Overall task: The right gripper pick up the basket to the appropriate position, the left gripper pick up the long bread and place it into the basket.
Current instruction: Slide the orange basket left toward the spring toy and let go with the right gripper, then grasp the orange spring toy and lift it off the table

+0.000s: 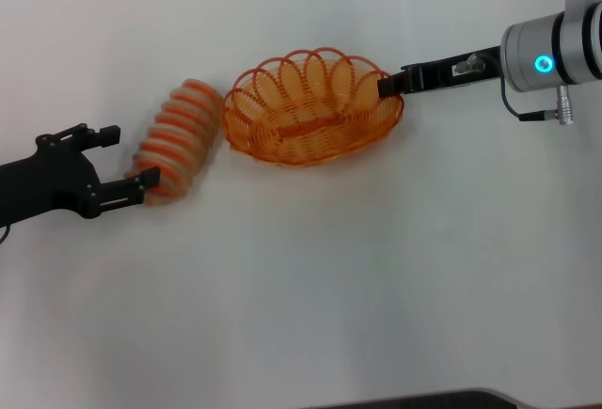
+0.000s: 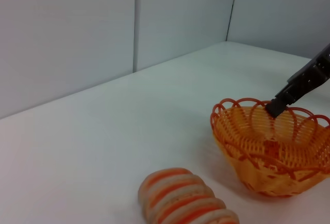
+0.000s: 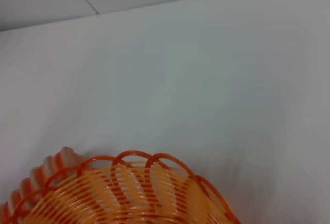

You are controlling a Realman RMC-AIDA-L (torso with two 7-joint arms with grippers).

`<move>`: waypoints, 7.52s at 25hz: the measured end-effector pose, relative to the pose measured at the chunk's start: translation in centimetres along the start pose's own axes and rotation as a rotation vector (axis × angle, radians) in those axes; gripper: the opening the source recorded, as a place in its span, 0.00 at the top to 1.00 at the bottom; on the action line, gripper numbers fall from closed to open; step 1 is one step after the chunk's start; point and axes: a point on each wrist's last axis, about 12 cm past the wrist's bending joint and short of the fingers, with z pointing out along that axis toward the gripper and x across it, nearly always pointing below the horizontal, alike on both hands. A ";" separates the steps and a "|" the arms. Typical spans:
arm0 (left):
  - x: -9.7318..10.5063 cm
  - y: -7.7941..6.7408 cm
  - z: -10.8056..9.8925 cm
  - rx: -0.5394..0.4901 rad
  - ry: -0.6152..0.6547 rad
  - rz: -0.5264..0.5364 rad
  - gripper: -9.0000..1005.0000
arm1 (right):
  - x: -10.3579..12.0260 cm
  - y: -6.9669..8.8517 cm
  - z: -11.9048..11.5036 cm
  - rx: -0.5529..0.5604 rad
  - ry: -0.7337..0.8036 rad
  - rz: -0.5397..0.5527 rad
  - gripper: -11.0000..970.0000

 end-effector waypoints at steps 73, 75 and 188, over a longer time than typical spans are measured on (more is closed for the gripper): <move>-0.6 0.8 0.7 -0.158 -0.135 -0.157 0.17 | 1.2 -2.1 -6.1 -0.094 -0.291 -0.122 0.40; -0.7 0.8 0.7 -0.155 -0.144 -0.198 0.17 | 1.3 -2.1 -7.1 -0.137 -0.347 -0.153 0.40; -17.0 2.9 3.6 -0.080 0.653 -0.227 0.64 | 5.4 -4.2 -10.5 -0.174 -0.186 -0.591 0.05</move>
